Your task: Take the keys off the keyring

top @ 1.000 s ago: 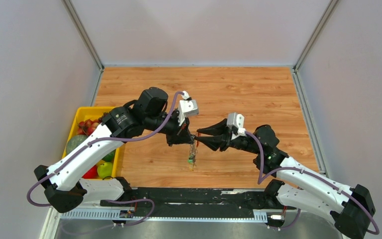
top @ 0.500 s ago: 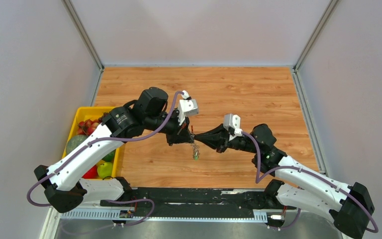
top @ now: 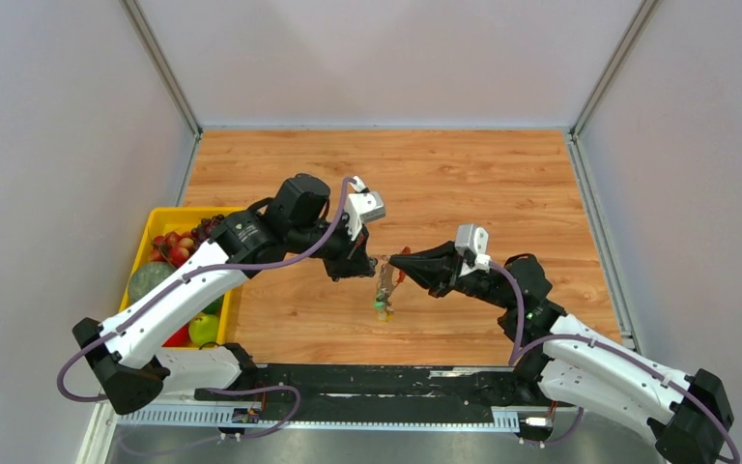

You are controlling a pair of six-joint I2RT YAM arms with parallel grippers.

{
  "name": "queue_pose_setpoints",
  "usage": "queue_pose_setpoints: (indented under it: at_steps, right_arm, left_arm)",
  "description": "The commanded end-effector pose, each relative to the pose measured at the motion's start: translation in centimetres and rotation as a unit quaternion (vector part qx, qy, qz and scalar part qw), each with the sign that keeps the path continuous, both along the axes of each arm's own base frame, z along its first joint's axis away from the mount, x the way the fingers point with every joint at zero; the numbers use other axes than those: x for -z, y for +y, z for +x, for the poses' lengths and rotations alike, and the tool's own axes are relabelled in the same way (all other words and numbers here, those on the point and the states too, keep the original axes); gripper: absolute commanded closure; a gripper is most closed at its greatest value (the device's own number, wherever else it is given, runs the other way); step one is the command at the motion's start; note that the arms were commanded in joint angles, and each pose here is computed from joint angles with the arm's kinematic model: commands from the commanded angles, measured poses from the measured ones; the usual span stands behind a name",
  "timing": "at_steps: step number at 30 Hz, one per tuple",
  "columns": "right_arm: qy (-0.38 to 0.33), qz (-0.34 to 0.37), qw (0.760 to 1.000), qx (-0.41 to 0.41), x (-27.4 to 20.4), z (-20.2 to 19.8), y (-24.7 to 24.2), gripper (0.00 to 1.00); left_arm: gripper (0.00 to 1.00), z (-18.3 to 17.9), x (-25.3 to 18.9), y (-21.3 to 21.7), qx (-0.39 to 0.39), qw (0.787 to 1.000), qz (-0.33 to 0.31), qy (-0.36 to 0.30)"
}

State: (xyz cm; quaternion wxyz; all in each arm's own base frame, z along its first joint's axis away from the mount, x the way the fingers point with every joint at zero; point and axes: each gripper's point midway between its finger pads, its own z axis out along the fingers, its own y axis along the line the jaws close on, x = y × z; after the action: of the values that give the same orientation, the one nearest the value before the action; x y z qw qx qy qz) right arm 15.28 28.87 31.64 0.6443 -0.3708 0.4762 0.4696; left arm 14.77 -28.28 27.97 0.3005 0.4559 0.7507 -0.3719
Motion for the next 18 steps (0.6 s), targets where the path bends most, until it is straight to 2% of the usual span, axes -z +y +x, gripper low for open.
queue_pose_setpoints:
  at_steps: [1, 5, 11, 18]
  right_arm:
    - [-0.022, 0.069, 0.997, 0.009, -3.5, -0.2, -0.8, 1.00]
    - [-0.018, 0.063, 0.998, -0.005, -3.1, -0.3, -0.2, 1.00]
    - [-0.008, 0.054, 0.998, -0.007, -2.8, 0.1, 0.3, 1.00]
    - [0.025, 0.088, 0.983, 0.157, -2.7, 4.1, -3.9, 1.00]
  left_arm:
    - [1.00, -0.2, 0.2, -1.1, 0.004, 0.999, -0.028, 0.028]
    - [1.00, -1.0, 0.7, -1.6, 0.028, 0.998, -0.039, 0.049]
    - [1.00, -0.5, 1.1, -2.0, 0.021, 0.998, -0.040, 0.048]
    - [1.00, 4.1, 3.5, 0.2, -0.106, 0.993, 0.006, 0.043]
